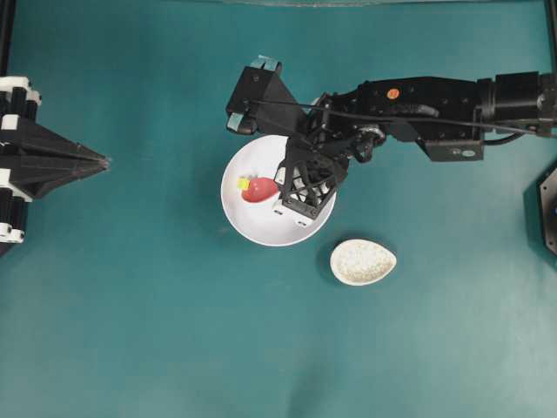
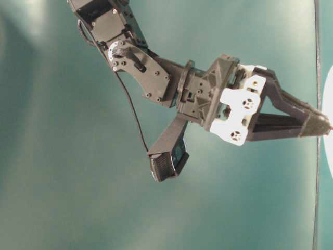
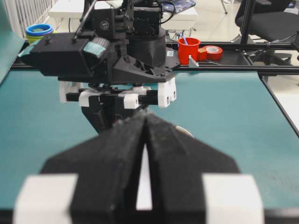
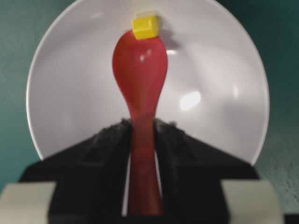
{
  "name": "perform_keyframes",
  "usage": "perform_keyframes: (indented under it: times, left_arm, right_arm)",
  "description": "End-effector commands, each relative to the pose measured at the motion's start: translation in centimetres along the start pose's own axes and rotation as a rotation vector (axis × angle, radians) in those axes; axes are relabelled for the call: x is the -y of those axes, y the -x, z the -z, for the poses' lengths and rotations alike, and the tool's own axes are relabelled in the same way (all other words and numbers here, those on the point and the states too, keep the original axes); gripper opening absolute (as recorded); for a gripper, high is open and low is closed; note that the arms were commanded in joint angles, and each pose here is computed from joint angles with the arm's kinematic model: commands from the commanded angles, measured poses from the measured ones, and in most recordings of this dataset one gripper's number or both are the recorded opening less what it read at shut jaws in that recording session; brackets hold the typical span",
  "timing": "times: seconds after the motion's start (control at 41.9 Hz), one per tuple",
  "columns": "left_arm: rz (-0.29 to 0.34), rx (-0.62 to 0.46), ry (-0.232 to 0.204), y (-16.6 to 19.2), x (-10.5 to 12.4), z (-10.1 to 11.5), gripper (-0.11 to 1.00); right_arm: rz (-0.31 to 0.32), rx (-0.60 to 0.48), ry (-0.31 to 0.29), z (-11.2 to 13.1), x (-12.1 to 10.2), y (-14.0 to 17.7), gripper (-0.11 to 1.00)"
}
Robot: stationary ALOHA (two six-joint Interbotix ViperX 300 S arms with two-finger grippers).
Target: Scoop the yellow hexagonal prism block from the bowl with a spoon using the right arm.
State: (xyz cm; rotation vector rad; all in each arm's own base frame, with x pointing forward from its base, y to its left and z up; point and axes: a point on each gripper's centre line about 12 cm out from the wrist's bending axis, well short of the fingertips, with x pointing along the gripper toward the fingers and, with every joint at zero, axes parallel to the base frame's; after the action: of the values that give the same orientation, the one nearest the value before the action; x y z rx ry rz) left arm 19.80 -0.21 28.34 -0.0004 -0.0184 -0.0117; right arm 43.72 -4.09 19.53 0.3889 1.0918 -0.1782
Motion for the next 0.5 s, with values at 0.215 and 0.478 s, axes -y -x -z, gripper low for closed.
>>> perform_keyframes:
  times: [0.215, 0.478]
  left_arm:
    - [0.004, 0.017, -0.001, -0.2, 0.1, -0.6, 0.00]
    - [0.004, 0.012, -0.001, -0.2, 0.1, -0.4, 0.00]
  right_arm:
    - [-0.017, 0.074, 0.001, -0.2, -0.3, 1.6, 0.24]
    - [-0.024, 0.108, -0.003, 0.8, -0.2, 1.7, 0.24]
